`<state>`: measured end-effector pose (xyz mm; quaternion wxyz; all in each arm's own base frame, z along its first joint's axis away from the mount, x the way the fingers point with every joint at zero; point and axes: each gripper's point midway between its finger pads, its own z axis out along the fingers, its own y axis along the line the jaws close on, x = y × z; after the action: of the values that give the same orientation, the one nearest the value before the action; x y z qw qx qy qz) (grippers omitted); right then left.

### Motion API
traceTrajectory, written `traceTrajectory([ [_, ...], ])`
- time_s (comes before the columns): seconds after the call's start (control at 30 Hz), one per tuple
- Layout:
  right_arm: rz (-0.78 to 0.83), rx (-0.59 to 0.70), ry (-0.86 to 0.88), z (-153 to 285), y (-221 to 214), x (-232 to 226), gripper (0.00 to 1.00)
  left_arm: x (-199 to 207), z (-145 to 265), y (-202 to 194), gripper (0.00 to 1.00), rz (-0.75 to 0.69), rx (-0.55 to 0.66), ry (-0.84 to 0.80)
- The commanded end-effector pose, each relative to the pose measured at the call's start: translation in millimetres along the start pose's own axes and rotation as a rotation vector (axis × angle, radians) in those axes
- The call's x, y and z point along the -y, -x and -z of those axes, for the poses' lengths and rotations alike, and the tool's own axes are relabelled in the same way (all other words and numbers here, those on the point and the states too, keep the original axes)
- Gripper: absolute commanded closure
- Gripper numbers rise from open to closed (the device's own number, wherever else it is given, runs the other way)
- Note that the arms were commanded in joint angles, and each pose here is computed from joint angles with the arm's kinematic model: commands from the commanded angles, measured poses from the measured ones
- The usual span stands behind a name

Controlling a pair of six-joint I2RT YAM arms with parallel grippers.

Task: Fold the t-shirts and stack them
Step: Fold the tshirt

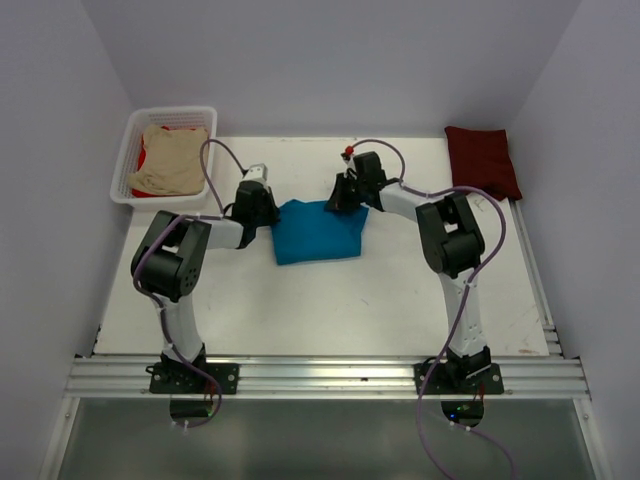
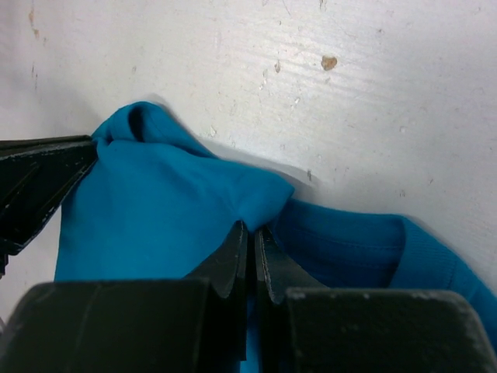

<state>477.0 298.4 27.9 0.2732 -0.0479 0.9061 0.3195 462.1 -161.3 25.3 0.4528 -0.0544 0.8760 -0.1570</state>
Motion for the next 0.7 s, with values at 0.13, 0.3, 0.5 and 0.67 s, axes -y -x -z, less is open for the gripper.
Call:
traceTrajectory([
  [0.13, 0.062, 0.115, 0.034, 38.4, 28.3, -25.9, 1.00, 25.2, 25.1, 56.1, 1.00, 0.019, 0.145, -0.086],
  [0.3, 0.078, 0.150, 0.037, 56.3, 33.4, -33.9, 1.00, 34.2, 39.2, 70.3, 1.00, 0.024, 0.182, -0.113],
  [0.5, 0.087, 0.225, 0.001, 89.6, 45.2, -42.0, 1.00, 41.3, 43.7, 72.8, 1.00, 0.029, 0.183, -0.151],
  [0.67, 0.077, 0.254, -0.069, 113.6, 45.4, -39.1, 1.00, 46.2, 36.2, 69.4, 1.00, 0.033, 0.170, -0.180],
])
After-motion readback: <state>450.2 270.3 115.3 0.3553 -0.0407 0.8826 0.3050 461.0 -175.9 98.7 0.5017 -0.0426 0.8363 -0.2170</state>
